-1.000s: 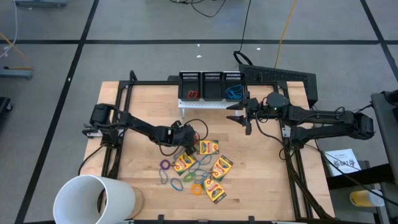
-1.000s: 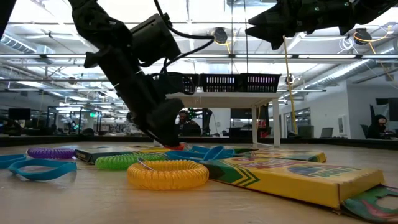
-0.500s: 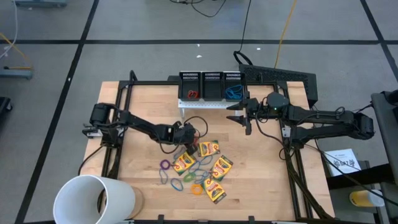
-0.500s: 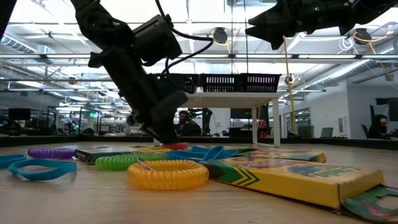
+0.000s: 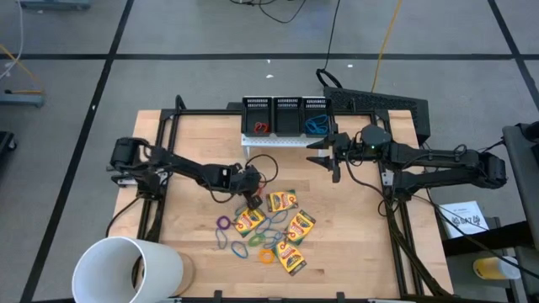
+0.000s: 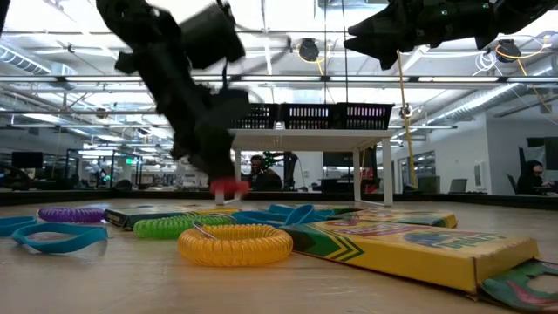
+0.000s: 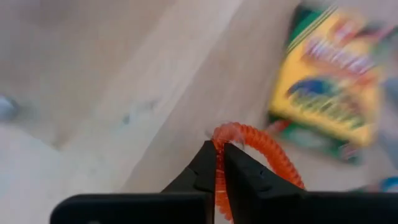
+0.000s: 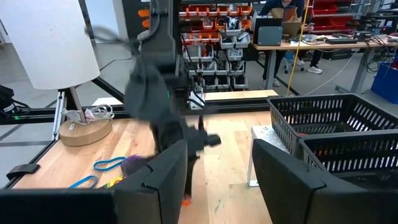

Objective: Pick & Place Office Desk Supplies
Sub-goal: Put the orange spring keychain into the left black bin on the shelf

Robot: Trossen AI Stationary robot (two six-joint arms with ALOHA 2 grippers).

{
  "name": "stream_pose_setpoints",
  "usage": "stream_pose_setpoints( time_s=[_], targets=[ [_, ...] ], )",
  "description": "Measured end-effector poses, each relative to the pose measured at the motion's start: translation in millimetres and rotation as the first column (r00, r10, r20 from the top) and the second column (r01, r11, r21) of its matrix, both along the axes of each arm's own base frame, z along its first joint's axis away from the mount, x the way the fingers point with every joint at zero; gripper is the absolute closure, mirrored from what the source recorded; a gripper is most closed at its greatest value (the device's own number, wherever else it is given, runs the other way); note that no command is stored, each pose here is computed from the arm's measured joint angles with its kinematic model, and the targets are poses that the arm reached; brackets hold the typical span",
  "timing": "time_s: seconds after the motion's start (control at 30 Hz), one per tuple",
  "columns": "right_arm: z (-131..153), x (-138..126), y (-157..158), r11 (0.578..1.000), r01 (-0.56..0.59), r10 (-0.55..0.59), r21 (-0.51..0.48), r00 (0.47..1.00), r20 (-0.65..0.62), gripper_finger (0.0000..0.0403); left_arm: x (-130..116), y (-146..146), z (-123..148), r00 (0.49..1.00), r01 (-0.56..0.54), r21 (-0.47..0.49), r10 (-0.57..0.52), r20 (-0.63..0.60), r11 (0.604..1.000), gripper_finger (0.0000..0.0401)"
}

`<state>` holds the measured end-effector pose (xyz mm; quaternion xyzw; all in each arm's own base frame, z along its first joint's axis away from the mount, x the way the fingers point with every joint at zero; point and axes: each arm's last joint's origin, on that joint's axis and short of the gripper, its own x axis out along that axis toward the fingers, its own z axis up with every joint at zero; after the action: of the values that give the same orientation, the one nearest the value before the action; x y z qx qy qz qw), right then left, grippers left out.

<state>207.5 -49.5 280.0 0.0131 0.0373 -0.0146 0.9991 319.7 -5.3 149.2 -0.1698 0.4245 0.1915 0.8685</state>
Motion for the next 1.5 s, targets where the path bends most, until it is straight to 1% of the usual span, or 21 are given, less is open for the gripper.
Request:
stream_pose_setpoints(
  time_s=[0.1,0.2,0.27,0.33,0.43,0.57,0.7,0.77,0.83,0.93,1.07,1.2,1.33,1.4,1.5],
  targets=[
    [0,0,0,1.000,0.000,0.000,0.000,1.000,-0.002,0.0232,-4,0,20,0.998,0.020,0.024,-0.022,0.055,1.000,0.0392],
    [-1,0,0,1.000,0.000,0.000,0.002,1.000,-0.008,0.0232,-9,-2,42,0.989,0.053,0.051,-0.060,0.133,0.997,0.0392],
    [-1,0,0,1.000,0.000,0.000,0.003,1.000,-0.012,0.0232,-12,-5,57,0.978,0.072,0.072,-0.084,0.189,0.995,0.0387],
    [-2,0,0,1.000,0.000,0.000,0.004,1.000,-0.016,0.0232,-17,-6,68,0.970,0.084,0.093,-0.103,0.219,0.992,0.0385],
    [-2,0,0,1.000,0.000,0.000,0.002,1.000,-0.019,0.0232,-24,-6,86,0.952,0.101,0.124,-0.132,0.275,0.987,0.0392],
    [-2,0,0,1.000,-0.002,0.001,-0.013,1.000,-0.022,0.0232,-35,-2,110,0.922,0.101,0.189,-0.164,0.350,0.977,0.0390],
    [-2,0,0,1.000,-0.002,0.001,-0.013,1.000,-0.021,0.0232,-43,10,127,0.905,0.000,0.256,-0.109,0.411,0.967,0.0387],
    [-2,0,0,1.000,-0.002,0.001,-0.013,1.000,-0.021,0.0232,-43,17,131,0.896,-0.037,0.277,-0.091,0.435,0.960,0.0392],
    [-2,0,0,1.000,-0.002,0.001,-0.014,1.000,-0.021,0.0232,-42,26,132,0.894,-0.063,0.295,-0.077,0.441,0.953,0.0392],
    [-2,0,0,1.000,-0.002,0.001,-0.015,1.000,-0.021,0.0232,-42,43,136,0.879,-0.127,0.310,-0.038,0.476,0.942,0.0389],
    [-2,0,0,1.000,-0.002,0.002,-0.014,1.000,-0.021,0.0232,-45,67,136,0.870,-0.215,0.303,0.041,0.491,0.929,0.0391],
    [-2,0,0,1.000,-0.002,0.001,-0.014,1.000,-0.021,0.0232,-48,88,144,0.823,-0.309,0.293,0.101,0.559,0.905,0.0392],
    [-1,0,0,1.000,-0.002,0.001,-0.017,1.000,-0.009,0.0232,-48,107,142,0.797,-0.372,0.290,0.144,0.587,0.882,0.0387],
    [0,0,0,1.000,-0.001,0.001,-0.020,1.000,0.001,0.0232,-46,116,143,0.771,-0.404,0.286,0.155,0.617,0.869,0.0390],
    [2,0,0,1.000,-0.001,0.001,-0.024,1.000,0.017,0.0232,-44,127,137,0.761,-0.435,0.287,0.179,0.623,0.853,0.0392]
  ],
)
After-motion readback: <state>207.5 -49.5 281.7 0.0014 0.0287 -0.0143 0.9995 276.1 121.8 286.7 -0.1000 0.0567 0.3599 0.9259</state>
